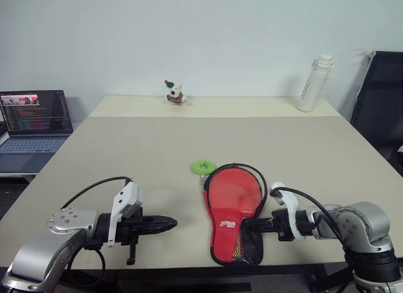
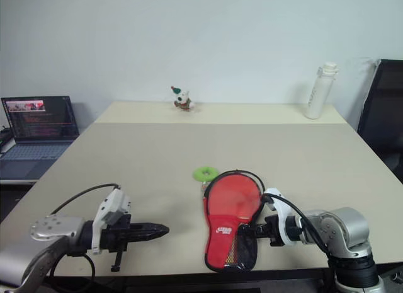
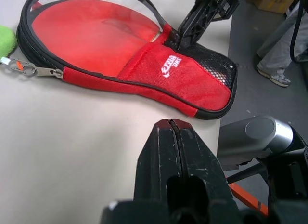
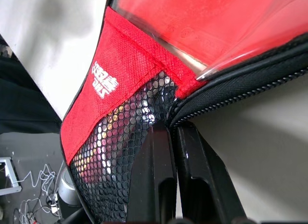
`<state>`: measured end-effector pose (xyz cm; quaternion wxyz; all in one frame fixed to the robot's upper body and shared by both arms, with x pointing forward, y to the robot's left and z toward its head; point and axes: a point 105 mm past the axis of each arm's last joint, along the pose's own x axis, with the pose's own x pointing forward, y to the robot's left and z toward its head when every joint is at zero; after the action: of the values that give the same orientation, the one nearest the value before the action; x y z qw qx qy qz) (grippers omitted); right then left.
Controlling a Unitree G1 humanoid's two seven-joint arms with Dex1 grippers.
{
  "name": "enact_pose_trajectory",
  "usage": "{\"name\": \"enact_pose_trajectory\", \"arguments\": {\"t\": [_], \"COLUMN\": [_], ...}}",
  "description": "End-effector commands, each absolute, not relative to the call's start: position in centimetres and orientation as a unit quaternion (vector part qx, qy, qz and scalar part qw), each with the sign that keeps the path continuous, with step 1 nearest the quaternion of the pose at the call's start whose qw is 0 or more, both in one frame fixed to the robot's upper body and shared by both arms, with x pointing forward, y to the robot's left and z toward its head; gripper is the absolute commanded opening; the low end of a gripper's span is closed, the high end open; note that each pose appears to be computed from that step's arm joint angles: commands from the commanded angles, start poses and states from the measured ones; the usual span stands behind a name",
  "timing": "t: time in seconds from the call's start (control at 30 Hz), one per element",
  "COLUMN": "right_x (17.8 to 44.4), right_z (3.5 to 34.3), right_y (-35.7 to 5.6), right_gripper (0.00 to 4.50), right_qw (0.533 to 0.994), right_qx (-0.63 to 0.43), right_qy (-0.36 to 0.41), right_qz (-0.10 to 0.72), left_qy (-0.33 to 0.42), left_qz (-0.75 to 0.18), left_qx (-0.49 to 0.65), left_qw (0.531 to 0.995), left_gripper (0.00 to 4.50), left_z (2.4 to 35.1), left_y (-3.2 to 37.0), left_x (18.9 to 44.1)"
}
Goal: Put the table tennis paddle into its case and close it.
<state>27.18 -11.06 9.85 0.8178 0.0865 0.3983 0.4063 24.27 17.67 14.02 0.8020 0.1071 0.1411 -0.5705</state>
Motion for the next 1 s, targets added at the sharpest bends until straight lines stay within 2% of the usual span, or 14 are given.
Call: {"name": "enact_pose_trajectory", "arguments": {"t": [0.03, 0.33, 0.63, 0.93, 1.0], "right_x": [27.2, 27.9, 28.9, 28.9, 28.7], "right_z": [10.4, 10.1, 11.2, 10.9, 10.8], "right_y": [-10.5, -11.1, -12.3, -12.4, -12.3], "right_gripper": [0.01, 0.01, 0.01, 0.01, 0.49], "right_qw": [0.820, 0.830, 0.841, 0.845, 0.844], "right_qx": [0.091, 0.096, 0.091, 0.095, 0.098], "right_qy": [0.387, 0.393, 0.384, 0.385, 0.384], "right_qz": [0.412, 0.385, 0.369, 0.359, 0.361], "left_qy": [0.128, 0.130, 0.129, 0.128, 0.128], "left_qz": [-0.576, -0.567, -0.564, -0.565, -0.564], "left_qx": [0.121, 0.123, 0.123, 0.126, 0.126], "left_qw": [0.798, 0.804, 0.807, 0.806, 0.806], "left_gripper": [0.00, 0.00, 0.00, 0.00, 0.00], "left_z": [14.5, 14.3, 13.9, 13.6, 13.6], "left_y": [17.5, 17.7, 17.7, 17.6, 17.6], "left_x": [24.4, 24.4, 24.6, 24.9, 24.9]}}
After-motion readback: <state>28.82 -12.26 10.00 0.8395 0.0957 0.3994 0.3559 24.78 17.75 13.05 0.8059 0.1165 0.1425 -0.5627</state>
